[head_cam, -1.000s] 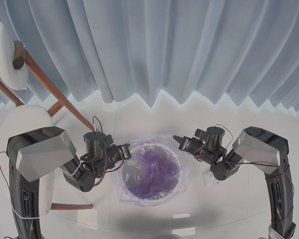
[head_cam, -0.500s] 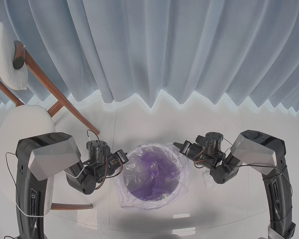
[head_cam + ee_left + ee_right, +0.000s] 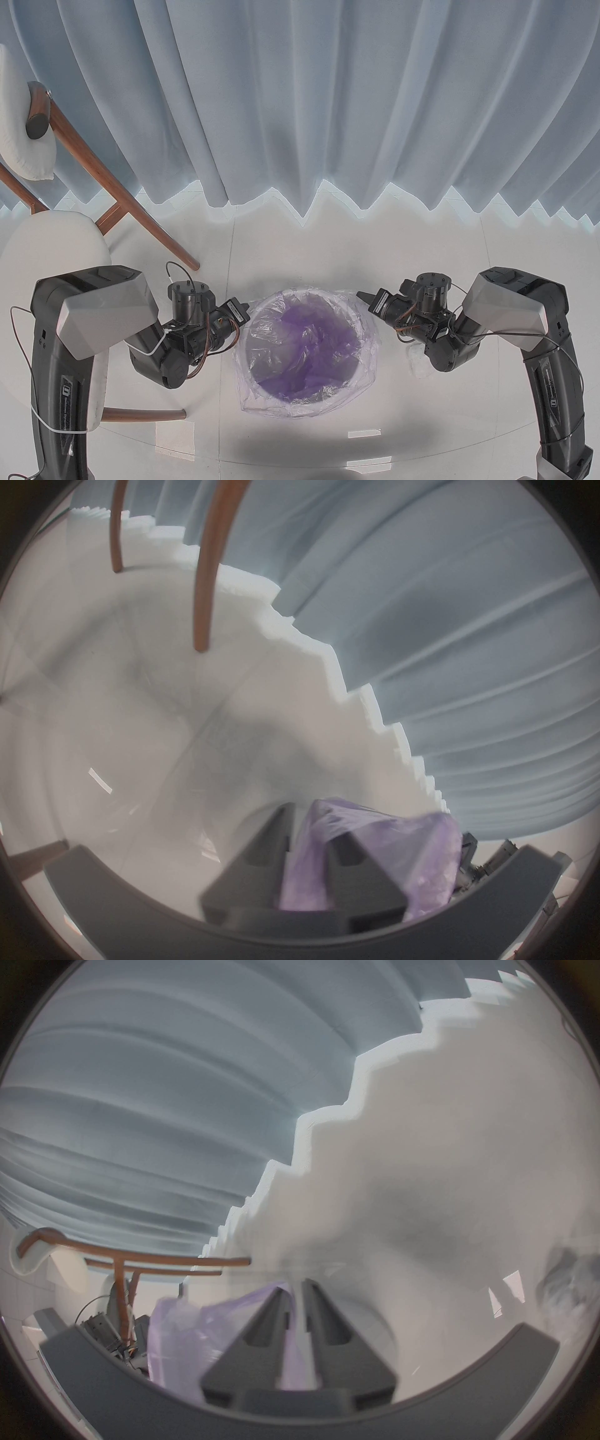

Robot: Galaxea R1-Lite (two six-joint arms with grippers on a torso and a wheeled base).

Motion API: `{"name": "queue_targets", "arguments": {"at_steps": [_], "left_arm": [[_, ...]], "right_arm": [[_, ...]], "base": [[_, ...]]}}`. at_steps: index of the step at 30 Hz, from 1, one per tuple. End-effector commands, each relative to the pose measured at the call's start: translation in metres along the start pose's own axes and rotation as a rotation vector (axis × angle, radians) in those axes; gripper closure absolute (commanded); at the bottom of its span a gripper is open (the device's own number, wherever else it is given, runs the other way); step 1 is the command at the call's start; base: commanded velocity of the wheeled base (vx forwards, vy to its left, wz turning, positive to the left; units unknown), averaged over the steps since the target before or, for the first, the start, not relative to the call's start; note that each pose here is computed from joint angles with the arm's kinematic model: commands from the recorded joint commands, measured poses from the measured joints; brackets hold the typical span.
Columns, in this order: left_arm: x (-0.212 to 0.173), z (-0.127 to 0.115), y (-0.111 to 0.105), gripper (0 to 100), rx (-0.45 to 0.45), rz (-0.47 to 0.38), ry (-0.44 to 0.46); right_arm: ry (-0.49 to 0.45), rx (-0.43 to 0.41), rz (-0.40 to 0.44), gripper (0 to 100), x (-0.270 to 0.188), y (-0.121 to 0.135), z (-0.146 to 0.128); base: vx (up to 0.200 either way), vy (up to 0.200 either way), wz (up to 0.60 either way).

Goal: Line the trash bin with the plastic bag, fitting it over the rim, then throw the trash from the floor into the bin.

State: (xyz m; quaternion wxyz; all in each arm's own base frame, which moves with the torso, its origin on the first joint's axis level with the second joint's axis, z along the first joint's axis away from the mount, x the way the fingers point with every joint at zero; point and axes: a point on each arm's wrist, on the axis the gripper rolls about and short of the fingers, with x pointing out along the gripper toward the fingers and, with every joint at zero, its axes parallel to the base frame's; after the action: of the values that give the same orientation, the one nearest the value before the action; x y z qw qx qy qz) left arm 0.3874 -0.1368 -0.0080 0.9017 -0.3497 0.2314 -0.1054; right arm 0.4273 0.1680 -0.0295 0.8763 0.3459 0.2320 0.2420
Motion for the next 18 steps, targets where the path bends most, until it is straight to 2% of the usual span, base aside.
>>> {"name": "queue_targets", "arguments": {"at_steps": [1, 5, 11, 18], "left_arm": [[0.0, 0.002, -0.005, 0, 0.004, -0.013, -0.021], [-0.007, 0.012, -0.01, 0, 0.0, 0.002, -0.081], [-0.033, 0.016, -0.014, 0, -0.002, 0.018, -0.078], [-0.061, 0.015, -0.013, 0, -0.002, 0.034, -0.116]], "right_arm": [[0.009, -0.002, 0.007, 0, 0.0, 0.001, -0.002], [-0.003, -0.002, 0.007, 0, -0.001, 0.003, 0.001], [-0.016, -0.006, 0.014, 0, -0.007, 0.008, 0.003], [-0.033, -0.011, 0.019, 0, -0.043, 0.026, 0.009]], "base": [[0.0, 0.0, 0.0], [0.0, 0.0, 0.0], [0.0, 0.0, 0.0], [0.0, 0.0, 0.0]]}}
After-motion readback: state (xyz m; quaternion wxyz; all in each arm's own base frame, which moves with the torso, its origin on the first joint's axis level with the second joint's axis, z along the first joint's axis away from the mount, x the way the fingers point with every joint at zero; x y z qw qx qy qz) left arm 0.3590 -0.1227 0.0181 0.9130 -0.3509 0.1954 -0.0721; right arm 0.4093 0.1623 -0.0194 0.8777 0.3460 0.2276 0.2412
